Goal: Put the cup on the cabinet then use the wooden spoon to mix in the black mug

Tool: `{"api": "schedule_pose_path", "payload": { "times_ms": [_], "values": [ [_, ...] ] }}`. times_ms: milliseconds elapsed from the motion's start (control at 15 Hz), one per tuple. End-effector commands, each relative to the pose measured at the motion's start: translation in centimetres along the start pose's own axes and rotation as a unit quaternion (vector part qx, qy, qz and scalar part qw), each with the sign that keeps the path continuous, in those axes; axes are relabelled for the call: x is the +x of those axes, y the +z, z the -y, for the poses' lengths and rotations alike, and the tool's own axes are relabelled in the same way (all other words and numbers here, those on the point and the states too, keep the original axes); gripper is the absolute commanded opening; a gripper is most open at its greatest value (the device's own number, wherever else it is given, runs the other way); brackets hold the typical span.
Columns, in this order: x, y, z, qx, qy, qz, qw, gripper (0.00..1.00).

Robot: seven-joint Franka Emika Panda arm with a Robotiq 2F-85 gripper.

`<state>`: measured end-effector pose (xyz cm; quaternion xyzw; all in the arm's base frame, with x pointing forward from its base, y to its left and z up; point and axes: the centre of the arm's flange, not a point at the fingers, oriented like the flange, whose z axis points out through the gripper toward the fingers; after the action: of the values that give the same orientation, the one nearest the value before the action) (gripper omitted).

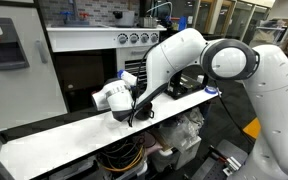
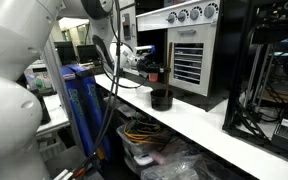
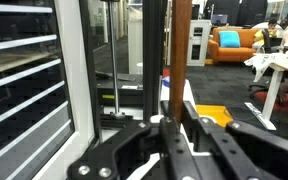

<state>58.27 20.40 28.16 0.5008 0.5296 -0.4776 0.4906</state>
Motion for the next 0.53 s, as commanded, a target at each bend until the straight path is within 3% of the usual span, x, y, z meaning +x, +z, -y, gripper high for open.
{"api": "schedule_pose_path", "payload": {
  "times_ms": [0,467],
  "values": [
    [1.1,0.3,-0.1,-0.011,0.001,0.004,0.9999,0.04],
    [1.3,-1.7,-0.2,-0.037,0.011,-0.006,0.9992,0.04]
  ]
}}
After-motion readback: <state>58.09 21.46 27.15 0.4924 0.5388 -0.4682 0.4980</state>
